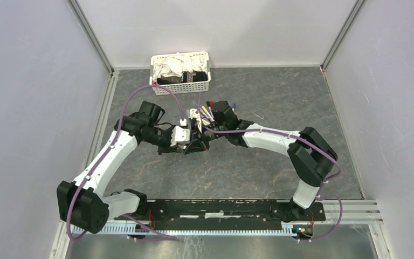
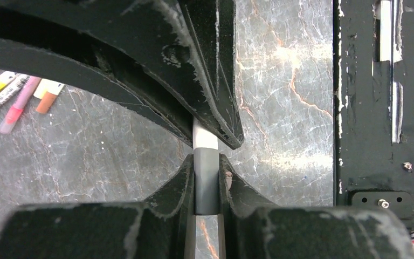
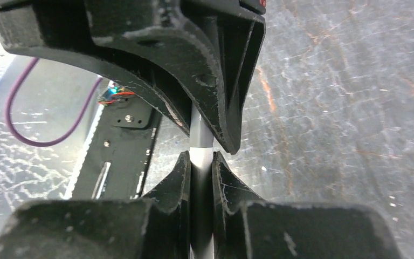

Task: Open the pen caps
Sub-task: Open the pen cap from the pen, then place the pen at the center of the board.

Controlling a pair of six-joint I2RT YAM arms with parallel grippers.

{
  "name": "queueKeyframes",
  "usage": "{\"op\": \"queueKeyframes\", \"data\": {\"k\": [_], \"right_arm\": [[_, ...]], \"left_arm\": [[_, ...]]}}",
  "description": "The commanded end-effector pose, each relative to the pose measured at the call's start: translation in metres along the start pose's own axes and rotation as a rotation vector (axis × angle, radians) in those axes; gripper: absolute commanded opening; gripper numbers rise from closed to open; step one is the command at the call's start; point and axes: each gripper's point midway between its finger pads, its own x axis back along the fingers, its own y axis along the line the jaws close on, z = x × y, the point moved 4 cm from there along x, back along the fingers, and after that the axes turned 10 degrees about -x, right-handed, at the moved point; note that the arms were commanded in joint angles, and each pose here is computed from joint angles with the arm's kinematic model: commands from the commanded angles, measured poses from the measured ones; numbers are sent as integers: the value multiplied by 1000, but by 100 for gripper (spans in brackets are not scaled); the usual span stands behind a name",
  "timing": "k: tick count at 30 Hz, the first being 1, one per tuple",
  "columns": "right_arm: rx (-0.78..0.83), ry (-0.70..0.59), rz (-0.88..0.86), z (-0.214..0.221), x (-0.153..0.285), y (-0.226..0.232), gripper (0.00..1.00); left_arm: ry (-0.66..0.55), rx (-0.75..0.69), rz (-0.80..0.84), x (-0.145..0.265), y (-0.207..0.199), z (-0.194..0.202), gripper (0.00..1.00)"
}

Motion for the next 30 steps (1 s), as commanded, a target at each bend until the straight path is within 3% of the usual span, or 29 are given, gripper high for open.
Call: {"op": "queueKeyframes", "data": {"k": [1, 8, 12, 15, 25, 30], "right_arm": [[-10, 102, 136, 27, 30, -10, 0], [-72, 128, 290, 68, 78, -13, 0], [-65, 88, 360, 63, 89, -21, 0], [-82, 62, 492, 60, 104, -38, 0], [-313, -82, 1271, 98, 217, -96, 0], [-320, -99, 1493, 117, 249, -102, 0]], "left_arm": [[41, 22, -55, 17, 14, -5, 2], [82, 93, -136, 49, 41, 38, 2], [4, 119, -127, 35, 39, 39, 2], [13, 132, -130, 17, 31, 46, 2], [88, 310, -237, -28, 45, 92, 2], [133, 317, -307, -45, 55, 112, 2]]}}
